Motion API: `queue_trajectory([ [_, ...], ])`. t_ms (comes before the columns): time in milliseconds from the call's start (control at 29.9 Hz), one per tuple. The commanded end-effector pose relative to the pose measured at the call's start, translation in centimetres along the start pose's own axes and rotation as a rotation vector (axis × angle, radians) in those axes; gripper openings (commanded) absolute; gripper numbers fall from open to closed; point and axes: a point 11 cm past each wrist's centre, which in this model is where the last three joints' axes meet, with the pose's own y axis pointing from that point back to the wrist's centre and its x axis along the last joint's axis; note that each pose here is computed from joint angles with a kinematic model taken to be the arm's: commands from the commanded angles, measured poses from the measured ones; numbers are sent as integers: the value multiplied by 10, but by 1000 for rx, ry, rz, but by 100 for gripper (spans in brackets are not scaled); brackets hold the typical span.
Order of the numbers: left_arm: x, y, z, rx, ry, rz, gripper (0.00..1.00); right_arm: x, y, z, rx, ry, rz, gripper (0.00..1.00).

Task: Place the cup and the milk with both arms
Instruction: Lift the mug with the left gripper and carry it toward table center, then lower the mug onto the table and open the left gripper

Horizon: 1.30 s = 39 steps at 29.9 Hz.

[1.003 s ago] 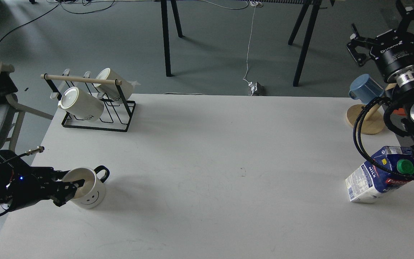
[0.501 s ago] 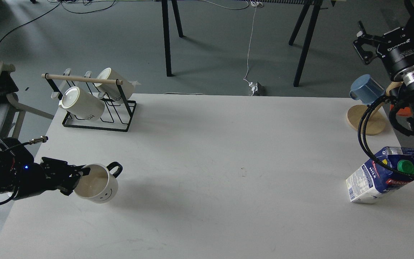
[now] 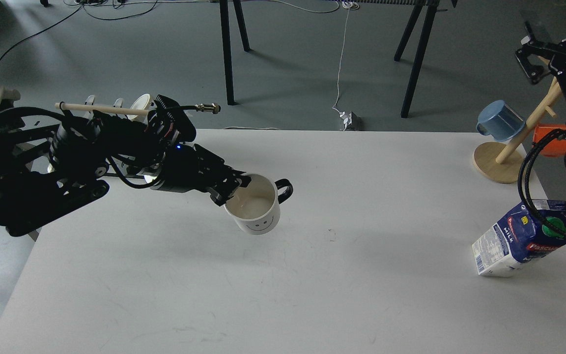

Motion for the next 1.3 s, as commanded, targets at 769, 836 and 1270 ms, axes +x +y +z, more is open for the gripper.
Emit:
queue_trajectory([
  [769,6,-133,90,-102,-74,-86,8,2,19,-14,24,-8,-11,99],
  [836,4,-138,91,-98,-64,-92,9,1,19,-14,27,-9,-12,99],
  [1270,-6,-140,82,-82,-18,-104,47,2,19,-15,25,-5,-11,99],
])
